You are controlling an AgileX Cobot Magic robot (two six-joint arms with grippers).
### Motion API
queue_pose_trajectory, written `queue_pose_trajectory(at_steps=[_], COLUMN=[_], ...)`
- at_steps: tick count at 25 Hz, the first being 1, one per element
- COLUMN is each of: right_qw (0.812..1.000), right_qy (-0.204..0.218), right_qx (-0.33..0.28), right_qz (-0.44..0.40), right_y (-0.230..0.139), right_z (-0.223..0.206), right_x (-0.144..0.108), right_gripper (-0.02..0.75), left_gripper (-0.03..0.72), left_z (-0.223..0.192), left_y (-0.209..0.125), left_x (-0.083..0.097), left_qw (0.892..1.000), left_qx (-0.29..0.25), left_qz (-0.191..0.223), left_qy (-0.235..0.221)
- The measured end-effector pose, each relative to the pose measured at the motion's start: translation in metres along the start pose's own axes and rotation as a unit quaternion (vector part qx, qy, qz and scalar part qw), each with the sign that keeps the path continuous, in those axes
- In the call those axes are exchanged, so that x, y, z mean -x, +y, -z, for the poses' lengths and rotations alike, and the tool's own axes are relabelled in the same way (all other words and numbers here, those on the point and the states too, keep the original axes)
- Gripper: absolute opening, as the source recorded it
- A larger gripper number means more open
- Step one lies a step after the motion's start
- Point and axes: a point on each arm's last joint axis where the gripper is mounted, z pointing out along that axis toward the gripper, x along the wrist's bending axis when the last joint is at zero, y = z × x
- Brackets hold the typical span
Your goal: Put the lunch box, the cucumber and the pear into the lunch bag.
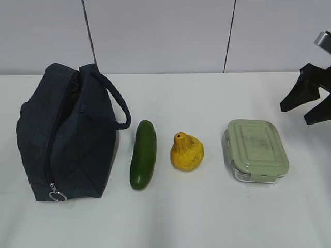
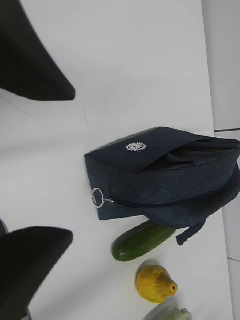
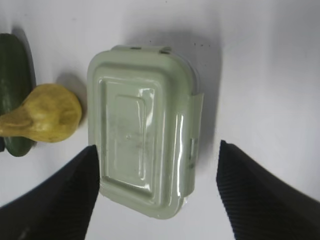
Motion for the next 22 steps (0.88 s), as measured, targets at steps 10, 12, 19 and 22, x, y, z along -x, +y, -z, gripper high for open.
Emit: queue_pose_trajectory(at_steps=[10, 12, 19, 22], right_qw=[0.999, 0.999, 0.998, 0.999], right_qy=[-0.021, -0.018, -0.018, -0.003], right_qx=[-0.016, -0.02, -0.049, -0.041], right_qz=[0.039, 0.047, 0.035, 0.03], right_y=[-0.003, -0.005, -0.028, -0.033], right_z=[0.0, -0.002, -0.021, -0.025], right_x=[0.004, 0.005, 0.018, 0.023], right_gripper=[0.57, 0.57, 0.57, 0.57], left_gripper=[0.466, 0.466, 0.466, 0.466], left_z=[0.0, 0.0, 0.0, 0.0], left_y=[0.0, 0.0, 0.0, 0.0], left_x=[0.0, 0.0, 0.0, 0.0], left_qw=[1.0, 1.0, 1.0, 1.0], left_qx=[0.0, 0.0, 0.0, 0.0], left_qz=[0.0, 0.0, 0.0, 0.0], left_qy=[0.0, 0.0, 0.0, 0.0])
